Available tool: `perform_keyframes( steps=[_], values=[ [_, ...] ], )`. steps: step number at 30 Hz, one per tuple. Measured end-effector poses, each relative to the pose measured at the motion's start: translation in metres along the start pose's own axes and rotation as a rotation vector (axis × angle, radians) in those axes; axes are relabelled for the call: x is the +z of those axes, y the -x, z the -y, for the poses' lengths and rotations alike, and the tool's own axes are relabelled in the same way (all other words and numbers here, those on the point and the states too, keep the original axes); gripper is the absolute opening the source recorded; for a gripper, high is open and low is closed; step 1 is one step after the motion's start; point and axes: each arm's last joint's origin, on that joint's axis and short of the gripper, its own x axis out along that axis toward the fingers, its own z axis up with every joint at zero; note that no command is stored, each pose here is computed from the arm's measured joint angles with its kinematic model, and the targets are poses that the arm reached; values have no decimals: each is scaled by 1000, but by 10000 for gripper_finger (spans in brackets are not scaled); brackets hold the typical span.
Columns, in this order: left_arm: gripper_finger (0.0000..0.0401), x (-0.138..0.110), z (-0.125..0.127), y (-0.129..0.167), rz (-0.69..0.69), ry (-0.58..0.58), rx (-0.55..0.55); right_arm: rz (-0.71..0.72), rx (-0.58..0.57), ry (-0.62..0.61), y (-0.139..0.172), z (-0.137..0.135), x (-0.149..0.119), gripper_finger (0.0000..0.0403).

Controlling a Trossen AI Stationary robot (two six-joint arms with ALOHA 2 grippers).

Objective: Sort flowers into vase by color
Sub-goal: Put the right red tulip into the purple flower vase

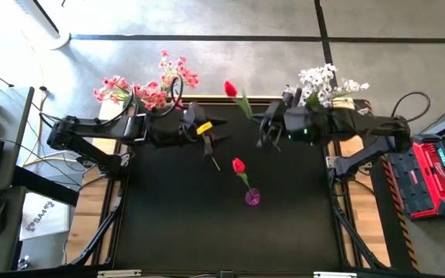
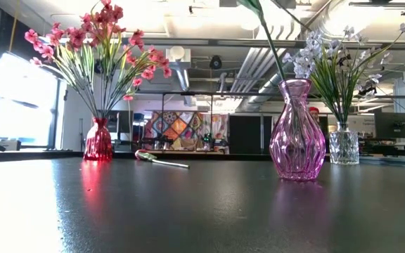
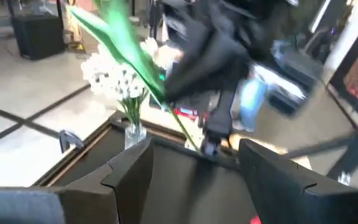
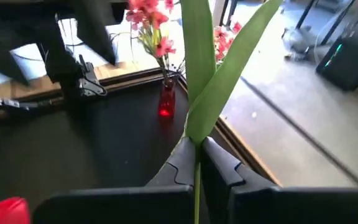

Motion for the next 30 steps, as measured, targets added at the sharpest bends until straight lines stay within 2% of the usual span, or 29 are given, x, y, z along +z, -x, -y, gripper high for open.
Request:
perform_keyframes(
  steps=[6,12,15,17,22,26,30],
  values=[
    [225,6,-6,-12,74,-9,-13,55,-20,83,16,-27,-4,0],
    [225,13,4,-28,227,-105,-124,87,-13,116,24,-43,-6,0],
    [224,11,9,-37,269,-139,-181,94,-16,131,25,-48,-7,0],
    [216,11,9,-38,273,-140,-181,93,-24,136,26,-49,-8,0],
    [160,11,7,-41,278,-121,-155,110,-43,131,29,-51,-7,0],
    [91,12,7,-41,283,-122,-147,122,-59,129,31,-53,-7,0],
    [19,11,7,-41,282,-149,-144,113,-19,80,31,-54,-8,4]
  ],
)
